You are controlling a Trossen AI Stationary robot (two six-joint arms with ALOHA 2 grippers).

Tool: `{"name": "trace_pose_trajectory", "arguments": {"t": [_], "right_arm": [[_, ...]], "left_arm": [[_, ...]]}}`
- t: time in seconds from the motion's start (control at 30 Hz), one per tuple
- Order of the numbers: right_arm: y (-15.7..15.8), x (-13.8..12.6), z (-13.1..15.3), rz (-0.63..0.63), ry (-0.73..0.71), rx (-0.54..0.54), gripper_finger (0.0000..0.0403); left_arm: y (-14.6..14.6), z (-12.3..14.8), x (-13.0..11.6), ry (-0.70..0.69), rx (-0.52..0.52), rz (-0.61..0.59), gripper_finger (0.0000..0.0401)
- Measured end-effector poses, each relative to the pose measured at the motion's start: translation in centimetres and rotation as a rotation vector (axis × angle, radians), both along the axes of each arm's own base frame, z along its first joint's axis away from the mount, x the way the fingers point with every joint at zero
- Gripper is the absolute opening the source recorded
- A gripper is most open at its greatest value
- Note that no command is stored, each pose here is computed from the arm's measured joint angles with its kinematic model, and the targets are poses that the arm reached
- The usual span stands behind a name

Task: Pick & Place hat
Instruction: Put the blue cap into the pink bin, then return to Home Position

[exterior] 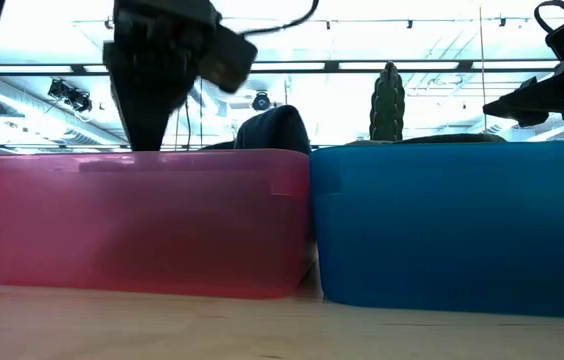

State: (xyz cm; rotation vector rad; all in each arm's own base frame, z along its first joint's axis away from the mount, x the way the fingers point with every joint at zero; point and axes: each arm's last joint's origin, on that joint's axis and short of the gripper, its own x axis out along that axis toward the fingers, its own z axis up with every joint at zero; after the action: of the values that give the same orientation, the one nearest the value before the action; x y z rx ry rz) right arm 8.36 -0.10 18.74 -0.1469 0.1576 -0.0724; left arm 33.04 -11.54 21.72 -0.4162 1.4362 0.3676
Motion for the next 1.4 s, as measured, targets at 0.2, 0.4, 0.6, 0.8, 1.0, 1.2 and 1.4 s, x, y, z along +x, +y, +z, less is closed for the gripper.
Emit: {"name": "trace_pose_trajectory", "arguments": {"t": [0.2,0.4,0.6,0.8,1.0,1.2,1.4], "right_arm": [[0.0,0.0,0.0,0.0,0.0,0.0,0.0187],[0.0,0.0,0.0,0.0,0.0,0.0,0.0187],[0.0,0.0,0.0,0.0,0.0,0.0,0.0187],[0.0,0.0,0.0,0.0,0.0,0.0,0.0187],[0.0,0.0,0.0,0.0,0.0,0.0,0.0187],[0.0,0.0,0.0,0.0,0.0,0.0,0.0188],[0.0,0.0,0.0,0.0,0.0,0.0,0.0187]], "left_arm": [[0.2,-0.8,-0.1,0.002,-0.007,0.009,0.0002],[0.2,-0.8,-0.1,0.004,-0.003,0.006,0.0002],[0.4,0.0,-0.2,0.002,0.02,0.01,0.0008],[0.3,2.0,0.0,-0.01,0.033,-0.129,0.0021],[-0.1,2.7,1.2,-0.134,0.01,-0.167,0.0021],[1.0,3.1,2.9,-0.275,0.041,-0.236,0.0021],[2.4,3.9,4.9,-0.459,0.031,-0.205,0.0023]]}}
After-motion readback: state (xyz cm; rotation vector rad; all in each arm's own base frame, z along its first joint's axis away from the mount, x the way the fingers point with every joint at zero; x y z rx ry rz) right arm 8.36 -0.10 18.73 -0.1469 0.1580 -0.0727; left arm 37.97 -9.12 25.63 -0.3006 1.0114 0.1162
